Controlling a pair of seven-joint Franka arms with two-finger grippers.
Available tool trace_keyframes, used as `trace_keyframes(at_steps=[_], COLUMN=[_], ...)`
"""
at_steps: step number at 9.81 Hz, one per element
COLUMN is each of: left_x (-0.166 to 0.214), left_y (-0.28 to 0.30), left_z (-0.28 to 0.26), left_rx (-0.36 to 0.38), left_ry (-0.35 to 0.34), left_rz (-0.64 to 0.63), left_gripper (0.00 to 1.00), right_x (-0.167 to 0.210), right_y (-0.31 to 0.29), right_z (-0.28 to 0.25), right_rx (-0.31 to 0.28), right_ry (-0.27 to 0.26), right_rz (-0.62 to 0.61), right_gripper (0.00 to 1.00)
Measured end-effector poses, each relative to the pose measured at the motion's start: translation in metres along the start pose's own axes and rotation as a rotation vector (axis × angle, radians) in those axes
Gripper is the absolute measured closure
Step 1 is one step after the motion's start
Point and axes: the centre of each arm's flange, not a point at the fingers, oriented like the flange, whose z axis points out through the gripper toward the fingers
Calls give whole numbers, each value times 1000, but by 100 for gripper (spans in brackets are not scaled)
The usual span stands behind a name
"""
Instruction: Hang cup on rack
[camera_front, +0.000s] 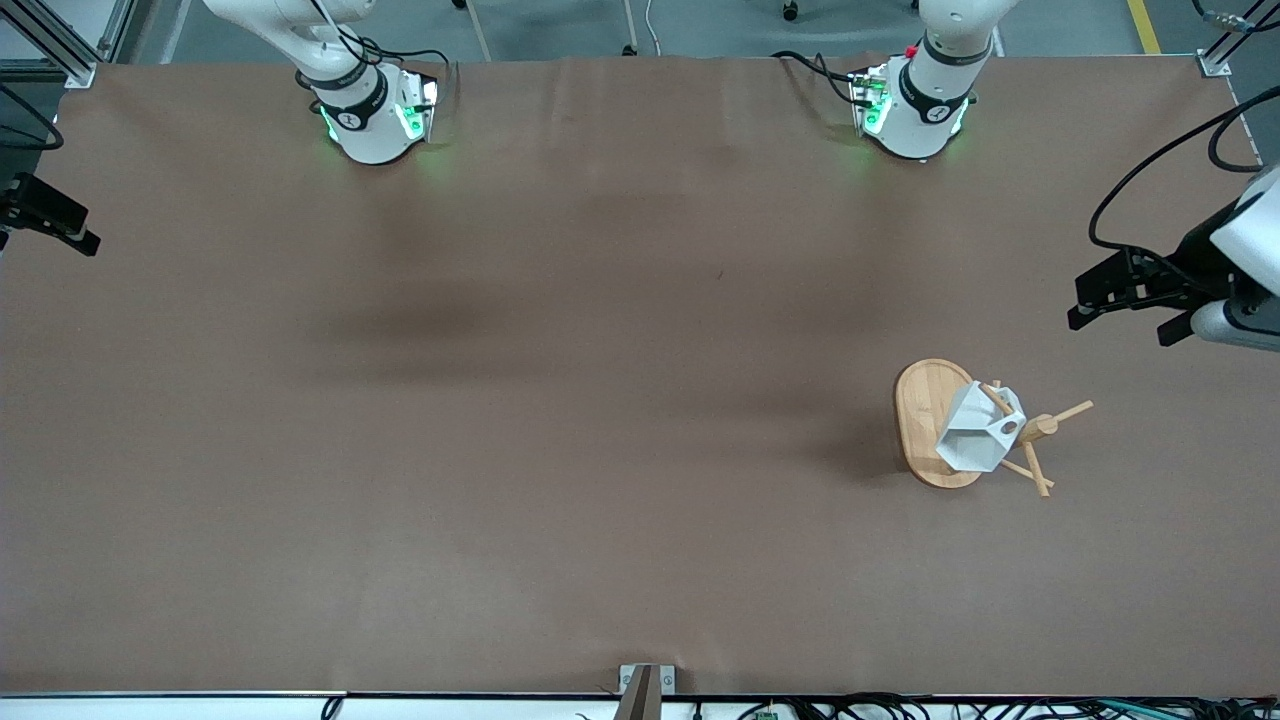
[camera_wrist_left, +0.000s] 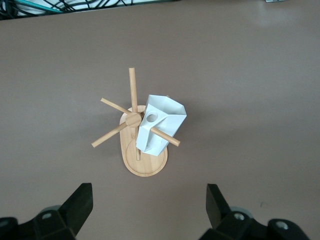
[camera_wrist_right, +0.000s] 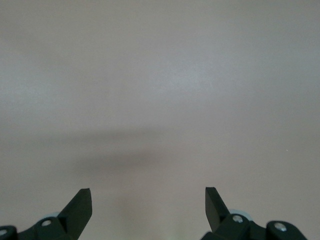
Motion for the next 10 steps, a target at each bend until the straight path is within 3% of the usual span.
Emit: trace_keyframes(at_steps=[5,10], left_x=[-28,-63], left_y=[18,13], left_z=[-23,-32], left_rx=[77,95], left_ry=[-68,-81], left_rz=[-5,-30], left_gripper=[0,0], right_x=[0,0], right_y=[0,-1], right_z=[0,0], right_rx=[0,0], right_ry=[0,0], right_rz=[0,-1], right_gripper=[0,0])
